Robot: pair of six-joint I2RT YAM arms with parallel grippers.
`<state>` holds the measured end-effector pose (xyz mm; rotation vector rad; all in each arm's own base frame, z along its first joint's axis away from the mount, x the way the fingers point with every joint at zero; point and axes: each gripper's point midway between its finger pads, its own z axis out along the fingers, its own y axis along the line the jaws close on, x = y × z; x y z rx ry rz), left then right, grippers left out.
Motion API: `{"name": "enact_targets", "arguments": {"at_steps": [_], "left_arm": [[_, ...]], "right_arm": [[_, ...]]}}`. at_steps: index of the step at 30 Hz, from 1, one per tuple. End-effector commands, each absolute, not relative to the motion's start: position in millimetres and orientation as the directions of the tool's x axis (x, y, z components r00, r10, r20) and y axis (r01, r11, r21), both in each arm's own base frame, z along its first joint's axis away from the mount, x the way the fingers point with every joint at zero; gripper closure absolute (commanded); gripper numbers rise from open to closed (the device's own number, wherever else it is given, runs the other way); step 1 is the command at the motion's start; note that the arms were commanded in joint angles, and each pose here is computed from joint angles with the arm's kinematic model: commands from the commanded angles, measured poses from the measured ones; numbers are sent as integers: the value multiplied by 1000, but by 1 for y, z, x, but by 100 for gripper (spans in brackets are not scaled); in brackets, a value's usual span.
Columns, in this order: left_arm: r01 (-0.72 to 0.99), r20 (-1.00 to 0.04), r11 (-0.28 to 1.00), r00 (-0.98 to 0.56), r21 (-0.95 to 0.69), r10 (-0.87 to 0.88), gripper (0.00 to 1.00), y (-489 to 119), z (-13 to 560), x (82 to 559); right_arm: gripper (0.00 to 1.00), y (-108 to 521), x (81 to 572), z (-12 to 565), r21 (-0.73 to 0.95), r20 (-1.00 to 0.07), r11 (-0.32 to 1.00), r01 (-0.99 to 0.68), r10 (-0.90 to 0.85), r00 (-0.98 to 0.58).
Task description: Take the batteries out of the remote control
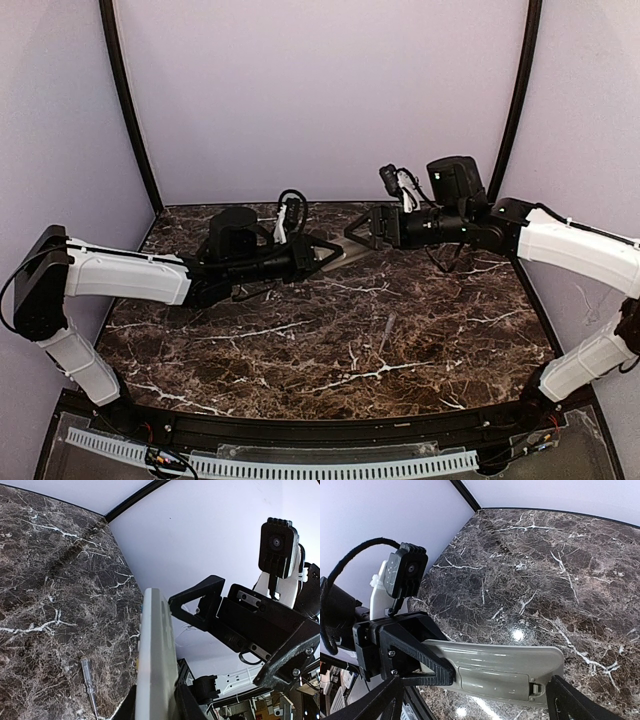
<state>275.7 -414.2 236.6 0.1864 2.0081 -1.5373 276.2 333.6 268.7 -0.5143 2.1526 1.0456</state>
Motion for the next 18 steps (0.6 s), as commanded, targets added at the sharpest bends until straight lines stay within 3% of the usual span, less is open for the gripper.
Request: {"name": "enact_targets", "arguments": {"at_steps": [1, 18], "left_arm": [[539, -580, 216, -773, -814, -257, 100, -414, 280, 262], [523, -571, 232, -776, -820, -269, 100, -417, 279, 268]], "right_arm": [[2, 336, 276, 272, 525, -727, 595, -609, -58, -684], [2, 345, 268, 261, 563, -701, 564, -604, -62, -711]]}}
